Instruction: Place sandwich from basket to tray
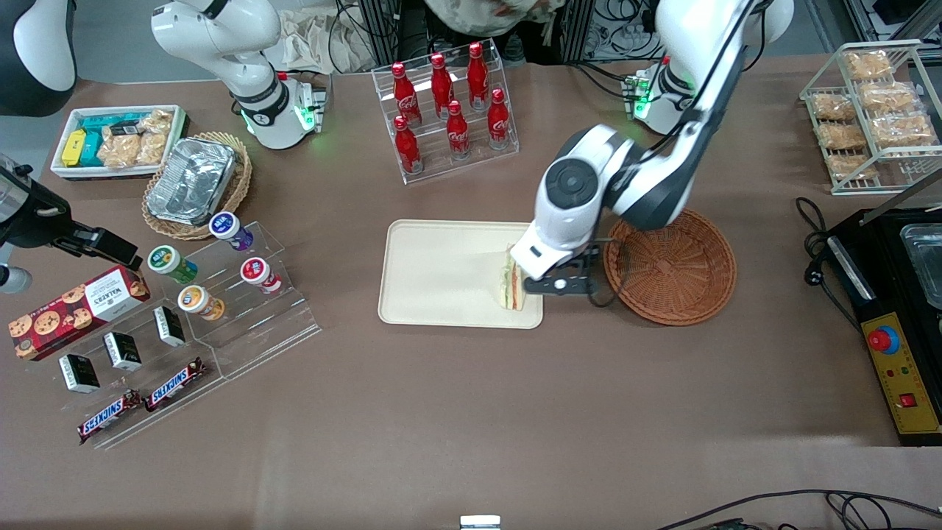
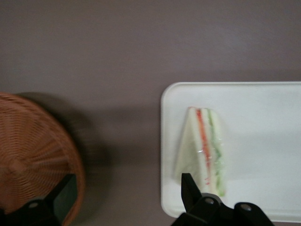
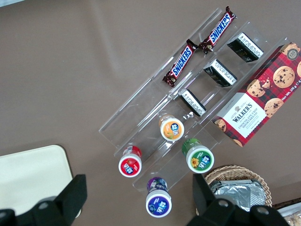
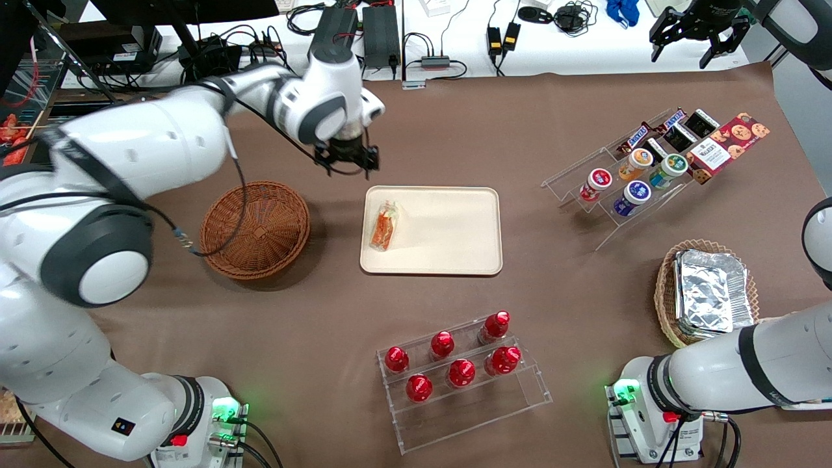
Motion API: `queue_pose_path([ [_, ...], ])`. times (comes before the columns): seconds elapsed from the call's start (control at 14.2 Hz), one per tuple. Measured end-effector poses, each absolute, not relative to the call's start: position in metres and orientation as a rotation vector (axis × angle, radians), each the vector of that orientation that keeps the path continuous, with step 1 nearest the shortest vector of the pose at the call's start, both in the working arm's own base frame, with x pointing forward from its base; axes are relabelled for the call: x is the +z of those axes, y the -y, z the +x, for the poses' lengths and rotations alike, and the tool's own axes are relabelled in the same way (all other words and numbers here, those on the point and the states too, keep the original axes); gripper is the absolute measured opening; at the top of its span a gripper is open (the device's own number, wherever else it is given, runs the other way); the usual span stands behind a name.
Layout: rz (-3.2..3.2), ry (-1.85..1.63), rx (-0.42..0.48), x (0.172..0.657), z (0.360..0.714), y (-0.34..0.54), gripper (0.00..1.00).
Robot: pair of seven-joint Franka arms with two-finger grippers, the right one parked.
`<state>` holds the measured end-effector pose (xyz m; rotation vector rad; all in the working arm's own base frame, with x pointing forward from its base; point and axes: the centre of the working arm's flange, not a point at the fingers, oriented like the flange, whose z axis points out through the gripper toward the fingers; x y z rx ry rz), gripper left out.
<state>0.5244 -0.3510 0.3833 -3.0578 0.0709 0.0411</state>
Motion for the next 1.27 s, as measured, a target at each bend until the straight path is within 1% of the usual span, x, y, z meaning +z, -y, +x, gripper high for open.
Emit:
queue_pose_path([
  [0.21, -3.05, -0.027, -0.008, 0.445, 0.54, 0.292, 0.99],
  [0.49, -3.047, 0.061, -0.038, 0.486, 0.559, 0.212, 0.99],
  [0.63, -3.04, 0.013, -0.018, 0.507, 0.561, 0.171, 0.99],
  [0.91, -3.021, -0.109, 0.049, 0.558, 0.55, 0.098, 0.99],
  [1.27, -3.017, -0.098, 0.038, 0.599, 0.538, 0.061, 0.99],
])
